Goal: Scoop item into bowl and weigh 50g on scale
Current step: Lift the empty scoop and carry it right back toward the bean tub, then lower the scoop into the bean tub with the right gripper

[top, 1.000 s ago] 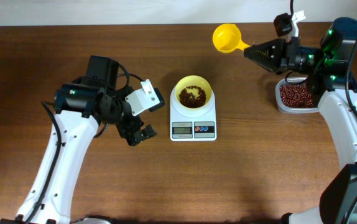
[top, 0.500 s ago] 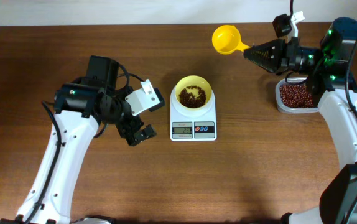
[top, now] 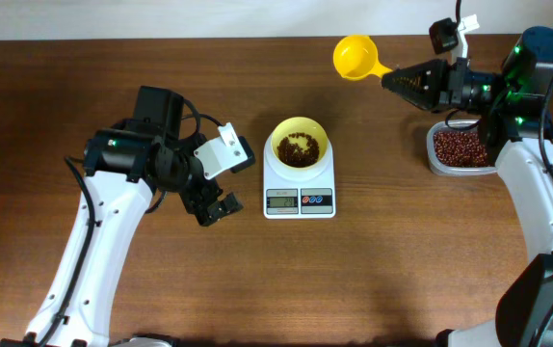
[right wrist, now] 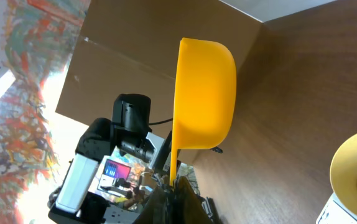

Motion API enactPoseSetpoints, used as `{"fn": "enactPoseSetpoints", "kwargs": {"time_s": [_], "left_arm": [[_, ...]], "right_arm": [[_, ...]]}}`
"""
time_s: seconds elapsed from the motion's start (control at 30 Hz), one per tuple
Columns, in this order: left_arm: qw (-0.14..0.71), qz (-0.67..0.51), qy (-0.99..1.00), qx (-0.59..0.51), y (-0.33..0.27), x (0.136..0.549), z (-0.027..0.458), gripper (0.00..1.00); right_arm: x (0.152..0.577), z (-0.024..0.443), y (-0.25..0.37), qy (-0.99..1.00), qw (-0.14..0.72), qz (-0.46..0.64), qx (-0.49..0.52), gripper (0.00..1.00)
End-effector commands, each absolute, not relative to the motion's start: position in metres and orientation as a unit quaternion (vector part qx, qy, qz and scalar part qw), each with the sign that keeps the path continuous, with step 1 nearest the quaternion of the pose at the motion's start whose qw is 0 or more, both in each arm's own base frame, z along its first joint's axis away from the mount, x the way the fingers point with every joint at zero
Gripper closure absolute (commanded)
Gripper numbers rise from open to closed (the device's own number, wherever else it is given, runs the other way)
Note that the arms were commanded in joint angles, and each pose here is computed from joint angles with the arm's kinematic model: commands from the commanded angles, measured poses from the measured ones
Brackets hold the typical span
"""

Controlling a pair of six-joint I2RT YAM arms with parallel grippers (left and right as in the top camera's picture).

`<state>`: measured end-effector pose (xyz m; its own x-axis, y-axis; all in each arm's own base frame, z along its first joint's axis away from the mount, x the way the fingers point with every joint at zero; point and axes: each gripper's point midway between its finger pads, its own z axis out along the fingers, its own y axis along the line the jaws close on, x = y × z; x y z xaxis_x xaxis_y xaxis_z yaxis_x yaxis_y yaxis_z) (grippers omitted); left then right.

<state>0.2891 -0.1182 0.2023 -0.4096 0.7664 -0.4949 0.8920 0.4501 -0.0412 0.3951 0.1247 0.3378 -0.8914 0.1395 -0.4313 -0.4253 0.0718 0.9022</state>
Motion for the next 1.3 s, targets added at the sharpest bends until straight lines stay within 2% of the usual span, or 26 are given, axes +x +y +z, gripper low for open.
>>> {"fn": "enactPoseSetpoints", "kwargs": {"time_s": [0.0,0.23,0.37,0.4,0.5,0.67,0.83,1.0,1.27], "left_arm": [[0.207,-0.156,0.823,0.506,-0.118,0.288,0.201,0.01],[0.207,-0.156,0.823,0.506,-0.118,0.288,0.201,0.01],[0.207,-0.155,0.823,0.506,-0.118,0.288,0.201,0.01],[0.207,-0.156,0.823,0.506,-0.118,0.288,0.201,0.01],[0.207,-0.156,0.823,0.506,-0.118,0.288,0.201,0.01],[0.207,-0.156,0.823,0.506,-0.118,0.288,0.201,0.01],[0.207,-0.155,0.823,0.506,-0.118,0.288,0.201,0.01],[0.207,-0.156,0.823,0.506,-0.118,0.288,0.201,0.01],[0.207,-0.155,0.823,0.506,-0.118,0.288,0.201,0.01]], "right_arm": [[0.389,0.347,0.124,0.697,0.224,0.67,-0.125,0.96],[0.389,0.346,0.124,0.684,0.278,0.65,-0.182,0.96],[0.393,0.345,0.124,0.657,0.366,0.603,-0.265,0.96],[0.404,0.342,0.122,0.662,0.398,0.579,-0.261,0.96],[0.456,0.312,0.097,0.734,0.469,0.466,-0.155,0.96],[0.49,0.292,0.063,0.779,0.505,0.367,-0.058,0.96],[0.498,0.243,0.017,0.845,0.474,0.242,0.055,0.96],[0.488,0.232,0.007,0.873,0.435,0.207,0.076,0.96],[0.452,0.257,-0.025,0.924,0.36,0.09,0.096,0.96]]}}
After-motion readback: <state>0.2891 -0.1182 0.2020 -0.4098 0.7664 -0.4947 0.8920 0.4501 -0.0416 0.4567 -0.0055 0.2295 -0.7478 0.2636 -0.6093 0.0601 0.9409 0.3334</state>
